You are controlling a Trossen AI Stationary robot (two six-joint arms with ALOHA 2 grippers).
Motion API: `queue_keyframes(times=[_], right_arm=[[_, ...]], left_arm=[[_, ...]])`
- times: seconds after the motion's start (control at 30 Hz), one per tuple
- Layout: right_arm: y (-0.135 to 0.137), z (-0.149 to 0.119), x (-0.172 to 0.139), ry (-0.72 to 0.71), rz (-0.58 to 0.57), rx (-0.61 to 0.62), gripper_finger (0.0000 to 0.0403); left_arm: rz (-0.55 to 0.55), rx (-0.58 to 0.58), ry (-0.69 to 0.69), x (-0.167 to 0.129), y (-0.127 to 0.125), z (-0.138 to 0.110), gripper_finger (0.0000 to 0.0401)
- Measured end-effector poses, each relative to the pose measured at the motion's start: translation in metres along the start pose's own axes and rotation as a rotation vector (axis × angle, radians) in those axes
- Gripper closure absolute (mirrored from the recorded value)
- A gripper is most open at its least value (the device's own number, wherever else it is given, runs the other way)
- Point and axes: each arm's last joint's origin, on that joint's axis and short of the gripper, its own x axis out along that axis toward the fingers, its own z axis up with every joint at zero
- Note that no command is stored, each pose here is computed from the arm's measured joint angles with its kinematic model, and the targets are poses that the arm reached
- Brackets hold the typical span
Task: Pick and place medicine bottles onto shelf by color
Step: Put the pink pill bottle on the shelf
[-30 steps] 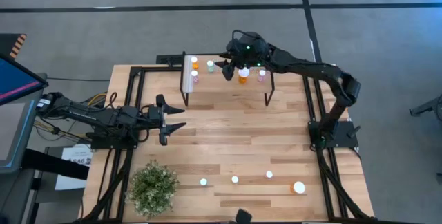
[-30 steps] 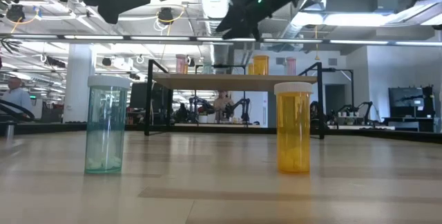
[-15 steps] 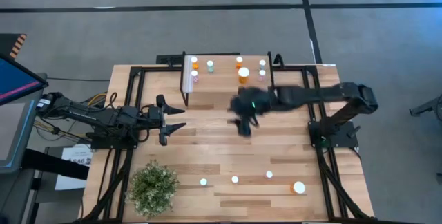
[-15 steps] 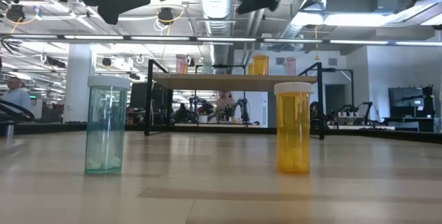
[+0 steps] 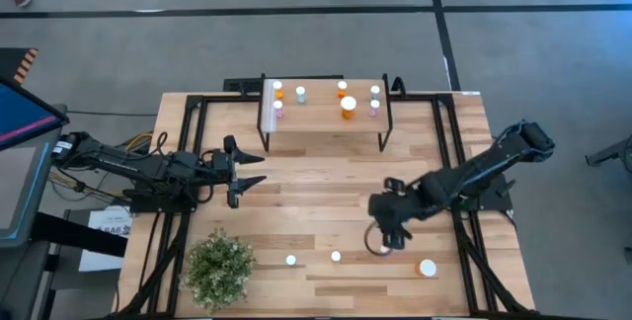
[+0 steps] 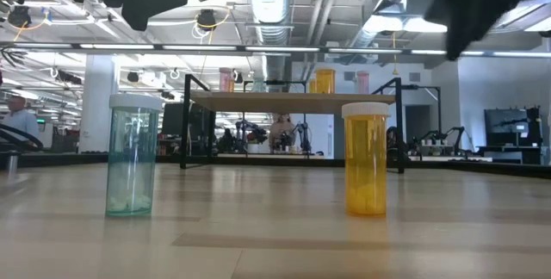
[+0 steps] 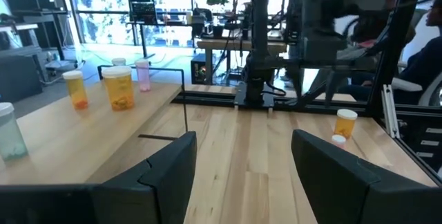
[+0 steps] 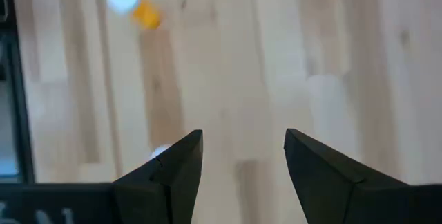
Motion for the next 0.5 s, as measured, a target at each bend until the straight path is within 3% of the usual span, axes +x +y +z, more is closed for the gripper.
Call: queue_keyframes(times=[0.5], right_arm=[[0.039,-0.027,0.006,0.039,-0.012,0.108,0.0174]], left_arm=[[-0.034,-0.019,0.002,0.0,-0.001,0.0,0.0175]])
